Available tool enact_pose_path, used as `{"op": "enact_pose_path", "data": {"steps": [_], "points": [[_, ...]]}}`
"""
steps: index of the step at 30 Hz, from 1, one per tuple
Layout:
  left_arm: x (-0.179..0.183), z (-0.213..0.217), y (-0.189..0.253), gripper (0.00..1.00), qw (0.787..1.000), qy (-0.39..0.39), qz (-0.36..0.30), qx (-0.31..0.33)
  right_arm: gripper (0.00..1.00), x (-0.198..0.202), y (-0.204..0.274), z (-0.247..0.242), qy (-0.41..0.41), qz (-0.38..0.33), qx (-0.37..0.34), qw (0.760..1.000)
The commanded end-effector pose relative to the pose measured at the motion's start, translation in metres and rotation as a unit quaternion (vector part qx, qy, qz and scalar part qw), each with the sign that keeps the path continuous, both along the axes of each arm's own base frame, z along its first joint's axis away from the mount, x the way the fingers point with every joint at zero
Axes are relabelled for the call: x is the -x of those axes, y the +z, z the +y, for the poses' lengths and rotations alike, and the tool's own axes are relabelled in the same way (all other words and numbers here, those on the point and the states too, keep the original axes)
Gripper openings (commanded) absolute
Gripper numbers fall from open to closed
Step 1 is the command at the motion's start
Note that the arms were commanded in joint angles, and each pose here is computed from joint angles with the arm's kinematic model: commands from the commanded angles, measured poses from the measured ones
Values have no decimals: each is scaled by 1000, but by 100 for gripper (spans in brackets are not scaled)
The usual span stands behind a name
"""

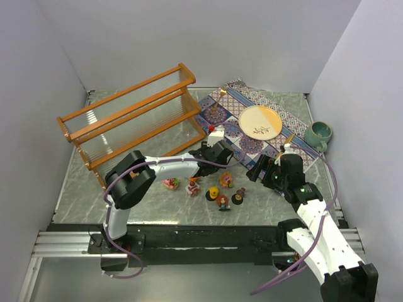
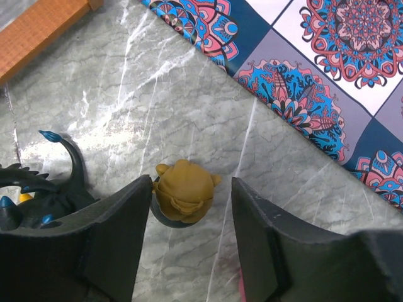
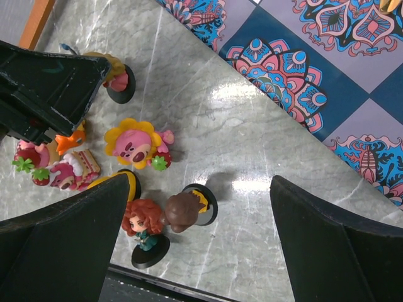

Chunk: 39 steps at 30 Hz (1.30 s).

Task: Place and organize the plastic toys onto the shelf

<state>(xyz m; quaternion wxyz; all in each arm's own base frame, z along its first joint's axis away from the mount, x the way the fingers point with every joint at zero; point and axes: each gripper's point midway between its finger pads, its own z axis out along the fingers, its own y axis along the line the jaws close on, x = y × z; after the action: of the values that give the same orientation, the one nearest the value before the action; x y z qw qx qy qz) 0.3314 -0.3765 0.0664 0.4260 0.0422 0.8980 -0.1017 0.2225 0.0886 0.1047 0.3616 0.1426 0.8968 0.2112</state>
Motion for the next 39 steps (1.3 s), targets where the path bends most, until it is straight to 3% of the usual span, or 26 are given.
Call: {"op": "enact_pose_path", "data": {"steps": [1,11,14,19,24,32,39], "points": [[-2,-1,16,60,1000,5,-24,12,100,-4,4,1,6,-22,0,1000],[-3,3,7,51,1000,8,-28,-6,100,-5,4,3,12,-23,-5,1000],[-3,2,12,42,999,8,-34,-2,100,-5,5,3,11,-25,-5,1000],[-3,3,32,17,999,10,-42,5,100,-5,5,3,12,-27,-5,1000],[-11,6,84,1,997,20,-72,12,100,-5,5,3,11,-26,-4,1000],[-22,18,188,1,992,25,-124,9,100,-8,8,-1,4,-30,4,1000],[-52,55,269,1,986,48,-160,5,100,-10,9,0,8,-25,8,1000]]}}
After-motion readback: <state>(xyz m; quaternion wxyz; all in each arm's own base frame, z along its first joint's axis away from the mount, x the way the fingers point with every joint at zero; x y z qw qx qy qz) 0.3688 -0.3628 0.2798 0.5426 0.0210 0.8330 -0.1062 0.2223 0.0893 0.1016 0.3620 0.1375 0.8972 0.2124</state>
